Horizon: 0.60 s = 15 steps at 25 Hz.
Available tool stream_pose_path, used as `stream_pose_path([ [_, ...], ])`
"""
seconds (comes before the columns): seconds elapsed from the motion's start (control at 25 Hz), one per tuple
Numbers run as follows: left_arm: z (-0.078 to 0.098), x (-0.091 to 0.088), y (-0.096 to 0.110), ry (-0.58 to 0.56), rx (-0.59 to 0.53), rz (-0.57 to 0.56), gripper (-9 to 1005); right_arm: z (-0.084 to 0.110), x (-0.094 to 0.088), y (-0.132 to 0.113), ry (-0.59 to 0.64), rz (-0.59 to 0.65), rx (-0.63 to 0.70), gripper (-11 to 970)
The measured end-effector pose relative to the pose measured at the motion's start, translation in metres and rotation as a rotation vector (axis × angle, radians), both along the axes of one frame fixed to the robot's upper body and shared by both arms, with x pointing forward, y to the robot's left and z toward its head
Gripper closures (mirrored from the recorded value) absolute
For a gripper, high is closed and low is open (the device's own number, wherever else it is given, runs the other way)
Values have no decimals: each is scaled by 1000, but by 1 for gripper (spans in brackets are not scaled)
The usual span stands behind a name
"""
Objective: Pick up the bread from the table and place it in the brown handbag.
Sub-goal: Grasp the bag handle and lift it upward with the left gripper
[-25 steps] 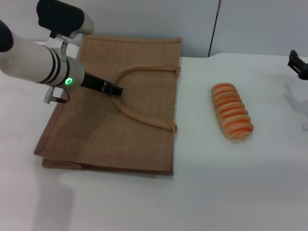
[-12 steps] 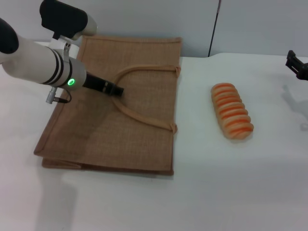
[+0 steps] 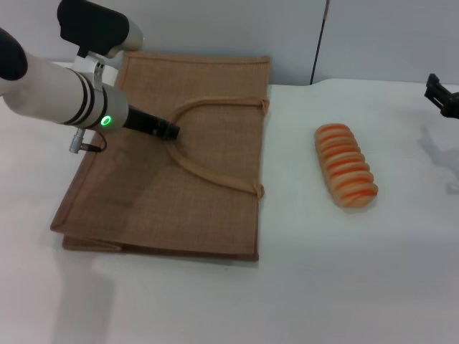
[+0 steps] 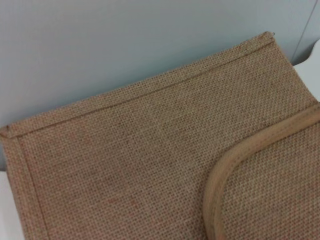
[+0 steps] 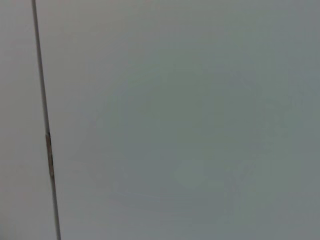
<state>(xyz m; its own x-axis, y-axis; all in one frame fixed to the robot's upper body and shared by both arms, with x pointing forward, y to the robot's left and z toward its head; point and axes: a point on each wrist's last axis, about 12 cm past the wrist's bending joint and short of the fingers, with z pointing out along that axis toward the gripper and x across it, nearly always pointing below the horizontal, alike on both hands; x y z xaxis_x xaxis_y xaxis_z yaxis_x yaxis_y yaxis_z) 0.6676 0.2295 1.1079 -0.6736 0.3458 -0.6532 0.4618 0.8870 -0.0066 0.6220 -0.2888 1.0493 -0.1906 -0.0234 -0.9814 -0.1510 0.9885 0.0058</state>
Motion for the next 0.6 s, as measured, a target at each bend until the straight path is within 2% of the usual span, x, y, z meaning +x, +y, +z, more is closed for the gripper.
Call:
stream_pose_path([
  [0.12, 0, 0, 0, -1, 2, -1, 575, 1, 1, 1, -2, 2, 0, 109],
  [0.6, -6, 0, -2, 7, 13, 3, 592, 1, 1, 2, -3, 4, 1, 108],
])
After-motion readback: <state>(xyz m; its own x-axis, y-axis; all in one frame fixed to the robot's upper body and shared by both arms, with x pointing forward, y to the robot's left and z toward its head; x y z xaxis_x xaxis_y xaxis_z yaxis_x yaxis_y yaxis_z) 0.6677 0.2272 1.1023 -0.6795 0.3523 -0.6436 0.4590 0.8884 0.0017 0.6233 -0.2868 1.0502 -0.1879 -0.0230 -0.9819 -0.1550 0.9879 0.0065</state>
